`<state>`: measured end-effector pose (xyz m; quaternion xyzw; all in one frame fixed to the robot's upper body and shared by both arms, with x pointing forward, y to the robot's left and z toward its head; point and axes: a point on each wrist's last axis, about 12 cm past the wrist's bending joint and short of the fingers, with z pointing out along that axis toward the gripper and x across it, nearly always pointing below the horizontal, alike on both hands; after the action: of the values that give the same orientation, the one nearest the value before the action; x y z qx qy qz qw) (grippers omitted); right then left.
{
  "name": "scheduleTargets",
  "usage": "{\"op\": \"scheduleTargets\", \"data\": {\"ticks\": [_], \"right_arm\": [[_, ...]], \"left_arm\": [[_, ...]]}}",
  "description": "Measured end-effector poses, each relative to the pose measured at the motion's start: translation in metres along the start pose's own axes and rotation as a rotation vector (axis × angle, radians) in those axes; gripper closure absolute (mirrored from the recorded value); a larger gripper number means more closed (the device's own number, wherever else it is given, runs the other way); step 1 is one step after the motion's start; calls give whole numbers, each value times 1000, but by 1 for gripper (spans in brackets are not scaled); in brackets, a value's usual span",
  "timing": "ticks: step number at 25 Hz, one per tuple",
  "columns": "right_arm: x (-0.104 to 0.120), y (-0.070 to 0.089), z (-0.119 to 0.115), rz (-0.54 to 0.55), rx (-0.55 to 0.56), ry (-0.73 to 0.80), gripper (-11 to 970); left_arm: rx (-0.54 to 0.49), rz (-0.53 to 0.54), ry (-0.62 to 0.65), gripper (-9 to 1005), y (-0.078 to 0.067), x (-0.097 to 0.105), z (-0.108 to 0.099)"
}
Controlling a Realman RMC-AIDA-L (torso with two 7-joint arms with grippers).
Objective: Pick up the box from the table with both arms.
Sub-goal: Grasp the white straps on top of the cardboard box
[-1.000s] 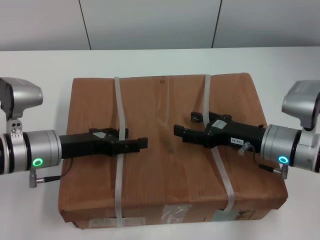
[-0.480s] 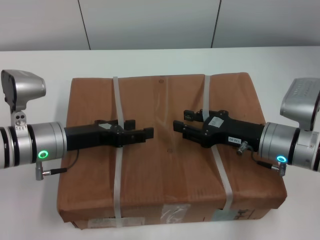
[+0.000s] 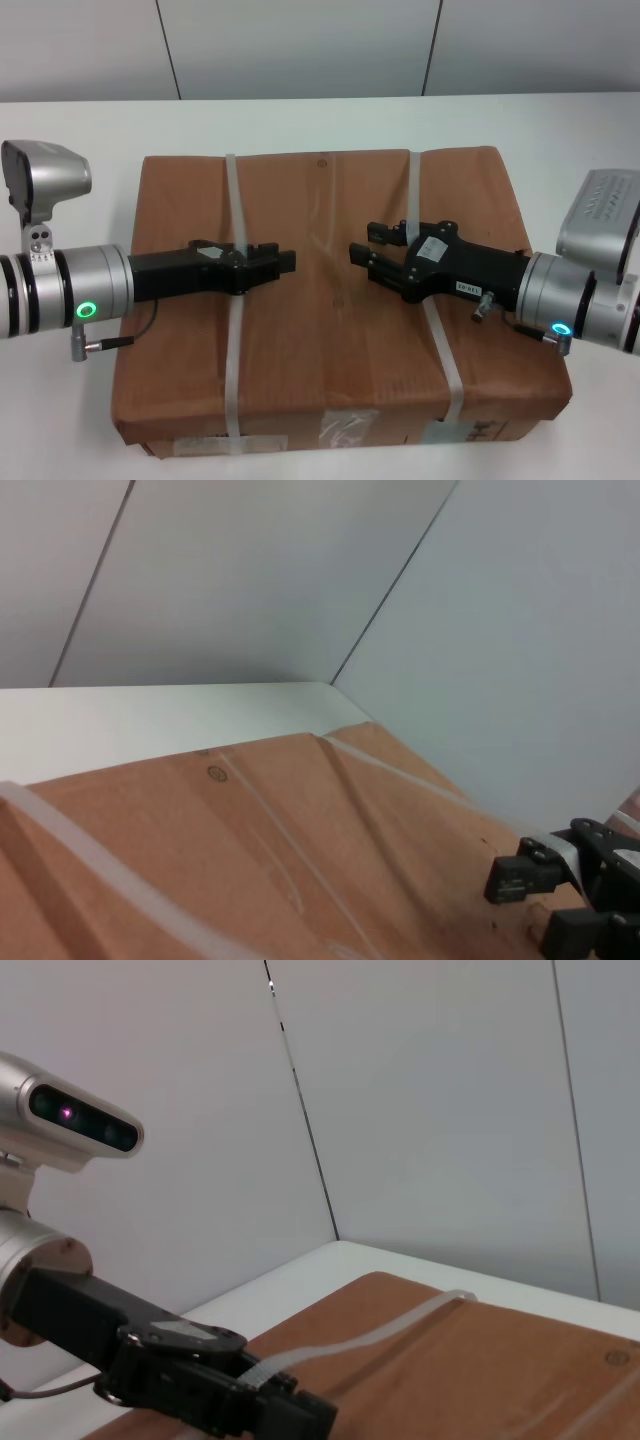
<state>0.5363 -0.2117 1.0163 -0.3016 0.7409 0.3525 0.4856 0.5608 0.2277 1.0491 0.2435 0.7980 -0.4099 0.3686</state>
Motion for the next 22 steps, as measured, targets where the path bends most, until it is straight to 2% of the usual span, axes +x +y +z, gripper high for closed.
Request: {"op": "scheduleTargets", "data": {"ticks": [10,17,19,22], "right_arm": [[6,0,-5,-48,33,-14,576],[15,3,-10,-77,76,-30,685],[15,3,-10,-79,77,-30,885],[15,2,-10,-82,82,-33,906]], "left_arm": [[7,34,-15,793,-2,3,1],[8,41,-44,851,-3,10,0],[10,42,-45,850,-3,10,-1],[13,45,-45,850,-3,11,-1]]}}
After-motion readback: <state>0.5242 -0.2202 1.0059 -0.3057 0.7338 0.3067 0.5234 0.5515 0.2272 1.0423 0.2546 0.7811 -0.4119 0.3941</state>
